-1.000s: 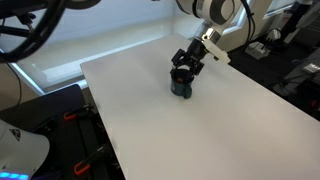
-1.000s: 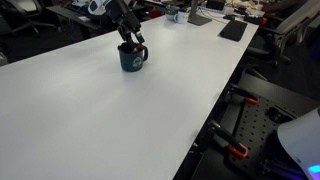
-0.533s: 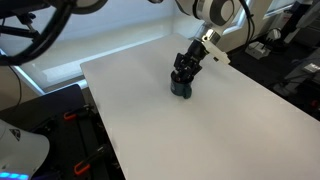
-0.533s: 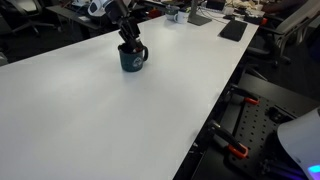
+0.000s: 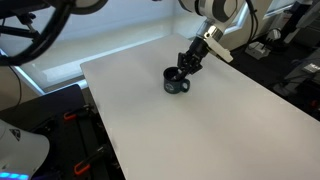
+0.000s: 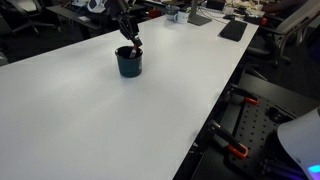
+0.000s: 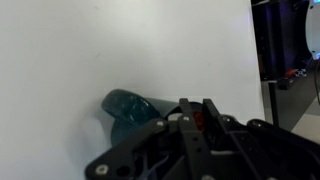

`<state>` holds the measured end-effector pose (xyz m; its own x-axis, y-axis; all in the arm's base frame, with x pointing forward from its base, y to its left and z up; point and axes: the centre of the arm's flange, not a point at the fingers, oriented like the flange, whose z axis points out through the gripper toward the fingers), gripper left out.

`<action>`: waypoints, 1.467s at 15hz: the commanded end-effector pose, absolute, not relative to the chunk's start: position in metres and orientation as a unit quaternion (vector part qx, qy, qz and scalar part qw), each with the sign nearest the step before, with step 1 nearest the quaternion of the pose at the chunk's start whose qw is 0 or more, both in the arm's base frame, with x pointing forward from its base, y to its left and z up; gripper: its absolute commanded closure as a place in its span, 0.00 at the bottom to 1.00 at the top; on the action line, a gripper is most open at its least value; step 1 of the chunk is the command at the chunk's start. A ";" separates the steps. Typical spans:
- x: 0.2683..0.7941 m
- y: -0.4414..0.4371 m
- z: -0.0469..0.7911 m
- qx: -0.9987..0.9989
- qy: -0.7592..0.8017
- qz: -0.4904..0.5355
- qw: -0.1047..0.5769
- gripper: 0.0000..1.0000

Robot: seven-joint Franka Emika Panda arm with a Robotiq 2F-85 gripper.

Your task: Remove the marker from the cup

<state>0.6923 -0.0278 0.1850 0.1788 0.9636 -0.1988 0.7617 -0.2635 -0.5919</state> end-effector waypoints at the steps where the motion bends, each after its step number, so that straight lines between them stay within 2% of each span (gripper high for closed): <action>1: 0.697 -0.027 0.183 -0.747 -0.574 0.285 0.178 0.96; 11: 0.692 -0.035 0.196 -0.758 -0.567 0.274 0.169 0.96; 22: 0.687 -0.078 0.272 -0.804 -0.531 0.239 0.119 0.96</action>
